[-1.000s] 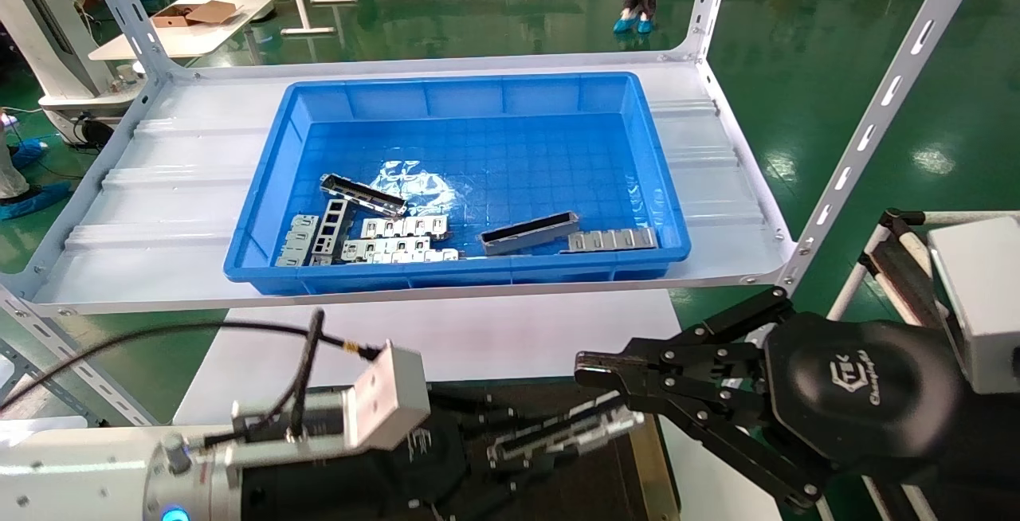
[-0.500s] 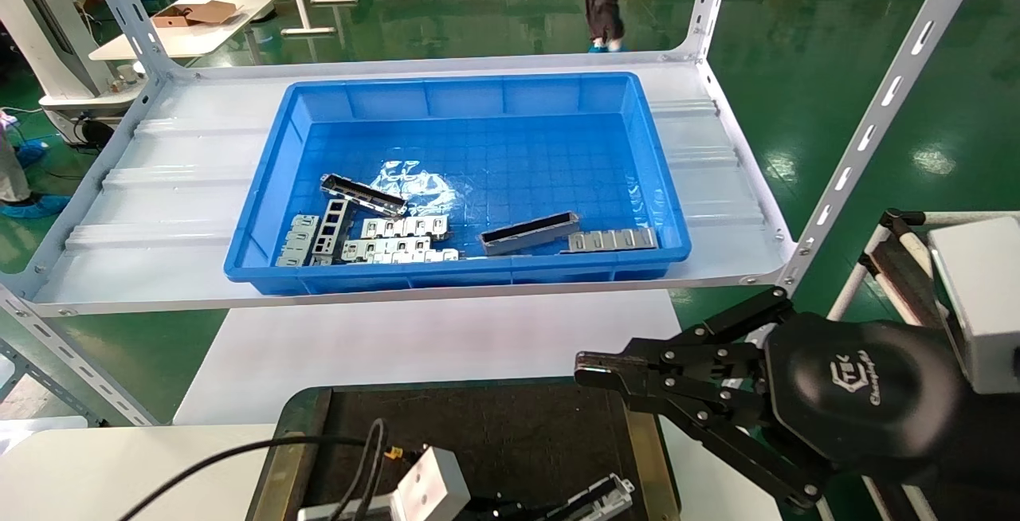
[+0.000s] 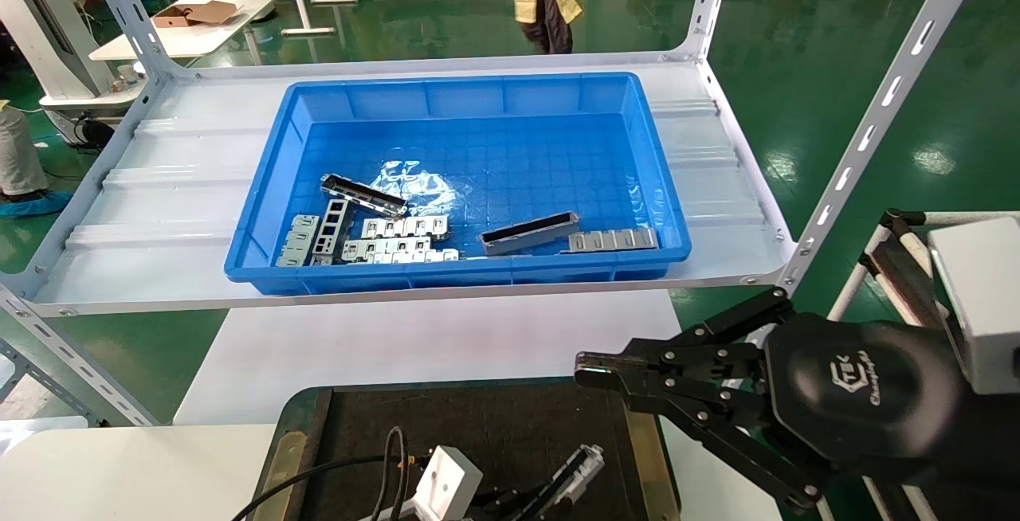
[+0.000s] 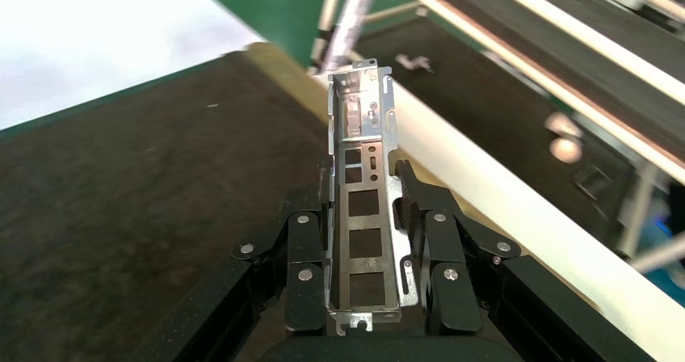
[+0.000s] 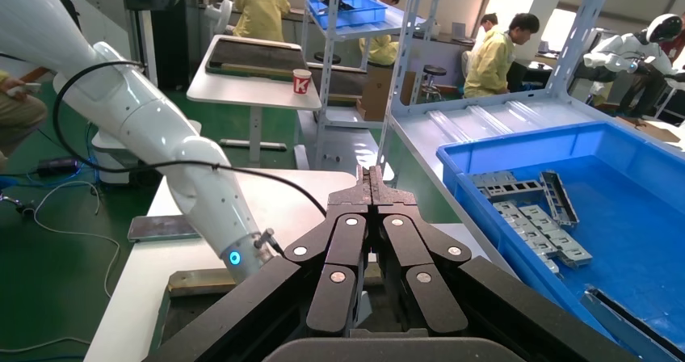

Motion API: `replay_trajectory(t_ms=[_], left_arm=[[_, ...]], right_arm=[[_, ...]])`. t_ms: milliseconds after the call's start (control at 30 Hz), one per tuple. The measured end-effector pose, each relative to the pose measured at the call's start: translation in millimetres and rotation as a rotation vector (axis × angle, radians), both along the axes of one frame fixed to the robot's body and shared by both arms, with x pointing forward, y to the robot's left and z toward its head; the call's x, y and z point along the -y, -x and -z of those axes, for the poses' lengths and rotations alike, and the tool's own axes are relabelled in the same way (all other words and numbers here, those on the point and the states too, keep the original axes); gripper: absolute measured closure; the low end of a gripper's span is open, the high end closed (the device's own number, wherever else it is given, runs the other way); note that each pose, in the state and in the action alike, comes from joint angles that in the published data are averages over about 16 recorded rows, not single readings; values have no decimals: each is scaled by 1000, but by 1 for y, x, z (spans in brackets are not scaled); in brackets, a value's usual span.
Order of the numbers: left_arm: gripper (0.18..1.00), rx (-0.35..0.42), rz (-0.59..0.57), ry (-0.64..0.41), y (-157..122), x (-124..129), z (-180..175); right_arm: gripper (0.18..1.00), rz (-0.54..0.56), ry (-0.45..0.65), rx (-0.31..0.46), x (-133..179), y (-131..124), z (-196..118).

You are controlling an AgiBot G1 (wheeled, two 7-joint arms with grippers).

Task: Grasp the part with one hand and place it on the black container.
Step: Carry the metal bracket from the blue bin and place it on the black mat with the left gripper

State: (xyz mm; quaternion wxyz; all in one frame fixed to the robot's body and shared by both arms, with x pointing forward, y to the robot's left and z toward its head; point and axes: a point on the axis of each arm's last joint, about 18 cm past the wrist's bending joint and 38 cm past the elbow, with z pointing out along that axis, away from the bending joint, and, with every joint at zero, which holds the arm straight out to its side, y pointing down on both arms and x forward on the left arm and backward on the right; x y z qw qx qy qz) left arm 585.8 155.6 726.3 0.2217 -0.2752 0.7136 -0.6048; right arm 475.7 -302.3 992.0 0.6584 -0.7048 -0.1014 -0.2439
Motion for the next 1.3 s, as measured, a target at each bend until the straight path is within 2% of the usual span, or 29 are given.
replay_trajectory(t_ms=[333, 833, 1067, 1300], left_arm=[[833, -49, -188, 88, -18, 15, 14], [833, -161, -404, 216, -37, 42, 22], [833, -239, -499, 239, -44, 51, 25], [833, -292, -544, 234, -49, 59, 22]], right_arm=[[988, 0, 0, 0, 0, 0, 0], [988, 0, 0, 0, 0, 0, 0], [988, 0, 0, 0, 0, 0, 0], [988, 0, 0, 0, 0, 0, 0]])
